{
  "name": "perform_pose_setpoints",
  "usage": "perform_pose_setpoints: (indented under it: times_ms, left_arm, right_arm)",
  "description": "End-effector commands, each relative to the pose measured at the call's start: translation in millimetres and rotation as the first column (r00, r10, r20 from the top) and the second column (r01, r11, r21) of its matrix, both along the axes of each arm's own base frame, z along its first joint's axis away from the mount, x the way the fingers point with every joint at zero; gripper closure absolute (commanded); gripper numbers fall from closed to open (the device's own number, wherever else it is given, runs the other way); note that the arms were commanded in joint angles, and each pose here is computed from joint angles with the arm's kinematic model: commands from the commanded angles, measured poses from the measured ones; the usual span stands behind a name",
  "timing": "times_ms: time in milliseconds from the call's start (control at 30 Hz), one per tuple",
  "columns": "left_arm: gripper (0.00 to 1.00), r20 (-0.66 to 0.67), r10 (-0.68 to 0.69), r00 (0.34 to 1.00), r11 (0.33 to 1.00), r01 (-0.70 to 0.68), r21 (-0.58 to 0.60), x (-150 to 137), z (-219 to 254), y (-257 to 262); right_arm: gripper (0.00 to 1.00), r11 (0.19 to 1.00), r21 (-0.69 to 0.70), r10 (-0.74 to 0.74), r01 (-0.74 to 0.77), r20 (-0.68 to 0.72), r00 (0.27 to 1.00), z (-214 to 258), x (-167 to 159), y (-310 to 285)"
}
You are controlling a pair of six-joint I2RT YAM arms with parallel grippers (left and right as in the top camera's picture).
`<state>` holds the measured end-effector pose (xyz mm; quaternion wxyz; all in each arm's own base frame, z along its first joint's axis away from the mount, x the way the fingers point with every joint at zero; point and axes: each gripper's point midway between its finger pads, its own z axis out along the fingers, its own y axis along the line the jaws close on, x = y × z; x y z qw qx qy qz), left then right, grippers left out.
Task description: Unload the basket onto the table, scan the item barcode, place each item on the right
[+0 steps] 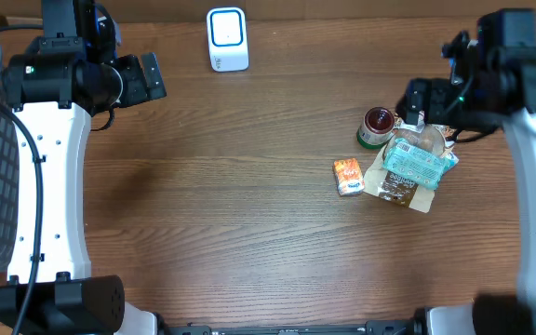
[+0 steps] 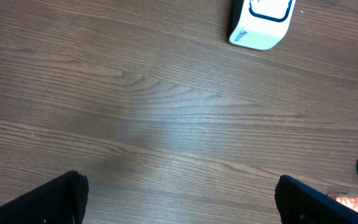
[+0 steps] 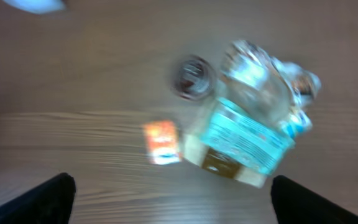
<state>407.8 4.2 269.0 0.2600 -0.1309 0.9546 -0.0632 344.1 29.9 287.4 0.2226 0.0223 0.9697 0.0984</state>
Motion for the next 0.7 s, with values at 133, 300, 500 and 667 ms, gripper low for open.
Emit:
perform_pose_setpoints:
  times_ms: [133, 300, 500, 667]
  left_arm:
    - [0.01, -0.003, -0.005, 1.0, 1.0, 0.005, 0.009, 0.9, -1.4, 2.3]
    - [0.0, -0.003, -0.005, 1.0, 1.0, 0.005, 0.009, 0.9, -1.4, 2.3]
    - [0.0, -0.002, -0.005, 1.0, 1.0, 0.005, 0.009, 1.0, -1.3, 2.3]
    - [0.0, -0.003, -0.005, 1.0, 1.0, 0.005, 0.009, 0.9, -1.4, 2.3]
  right_arm:
    - [0.0, 0.993, 0.065, 0.08, -0.102, 0.281, 0.956, 91.0, -63.2, 26.4]
    - [0.0, 0.997, 0.027, 0.067, -0.076, 0.248, 0.966, 86.2, -78.2, 18.2]
    - [0.0, 0.997, 0.03, 0.062, -0.073, 0.274, 0.96, 92.8, -84.6, 18.2]
    - [0.0, 0.999, -0.009, 0.034, -0.033, 0.405, 0.914, 116.2, -91.1, 8.4]
